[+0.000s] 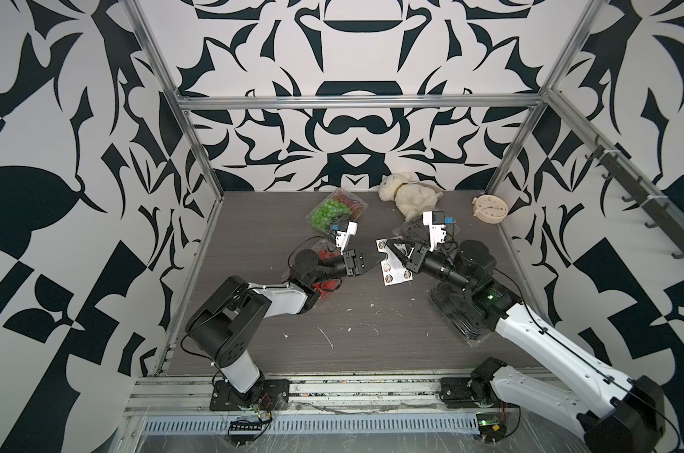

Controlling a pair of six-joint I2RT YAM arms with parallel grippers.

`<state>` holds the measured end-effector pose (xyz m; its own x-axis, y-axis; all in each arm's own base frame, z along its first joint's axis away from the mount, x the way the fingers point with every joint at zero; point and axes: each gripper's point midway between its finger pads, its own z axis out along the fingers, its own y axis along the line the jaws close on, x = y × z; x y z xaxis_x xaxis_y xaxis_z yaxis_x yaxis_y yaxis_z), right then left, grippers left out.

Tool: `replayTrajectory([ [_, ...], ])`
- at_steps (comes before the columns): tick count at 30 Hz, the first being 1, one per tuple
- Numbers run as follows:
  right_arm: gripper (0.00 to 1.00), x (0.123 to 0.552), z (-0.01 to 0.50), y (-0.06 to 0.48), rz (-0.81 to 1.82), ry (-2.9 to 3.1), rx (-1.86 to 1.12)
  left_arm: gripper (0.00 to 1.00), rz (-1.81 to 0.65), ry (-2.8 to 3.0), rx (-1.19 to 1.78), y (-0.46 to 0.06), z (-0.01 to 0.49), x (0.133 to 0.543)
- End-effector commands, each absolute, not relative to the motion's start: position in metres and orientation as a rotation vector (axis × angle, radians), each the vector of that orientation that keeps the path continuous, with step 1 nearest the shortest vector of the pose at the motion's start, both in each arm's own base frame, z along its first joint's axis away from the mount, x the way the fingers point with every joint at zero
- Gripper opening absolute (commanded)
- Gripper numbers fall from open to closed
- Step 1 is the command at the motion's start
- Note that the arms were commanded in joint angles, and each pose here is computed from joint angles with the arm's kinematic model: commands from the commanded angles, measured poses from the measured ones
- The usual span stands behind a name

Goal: Label fruit boxes
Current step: Tear off the label from the label sticker.

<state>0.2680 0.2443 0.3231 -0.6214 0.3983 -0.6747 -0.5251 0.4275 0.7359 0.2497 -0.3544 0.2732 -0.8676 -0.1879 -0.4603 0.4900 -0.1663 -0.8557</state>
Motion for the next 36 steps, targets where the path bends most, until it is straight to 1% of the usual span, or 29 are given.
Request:
replayTrajectory([
  [1,0.23,0.273,0.337,0.242,1.298,1.771,-0.106,0.0,-2.086,1.613,0.393,-0.353,0.286,0.246],
  [16,0.23,0.283,0.329,0.247,1.289,1.798,-0.092,0.0,-2.091,1.598,0.415,-0.353,0.291,0.241],
  [27,0.26,0.284,0.323,0.238,1.232,1.812,-0.05,0.0,-2.089,1.591,0.422,-0.353,0.293,0.24],
  [36,0.26,0.282,0.328,0.248,1.3,1.806,-0.092,0.0,-2.099,1.59,0.459,-0.358,0.294,0.235],
])
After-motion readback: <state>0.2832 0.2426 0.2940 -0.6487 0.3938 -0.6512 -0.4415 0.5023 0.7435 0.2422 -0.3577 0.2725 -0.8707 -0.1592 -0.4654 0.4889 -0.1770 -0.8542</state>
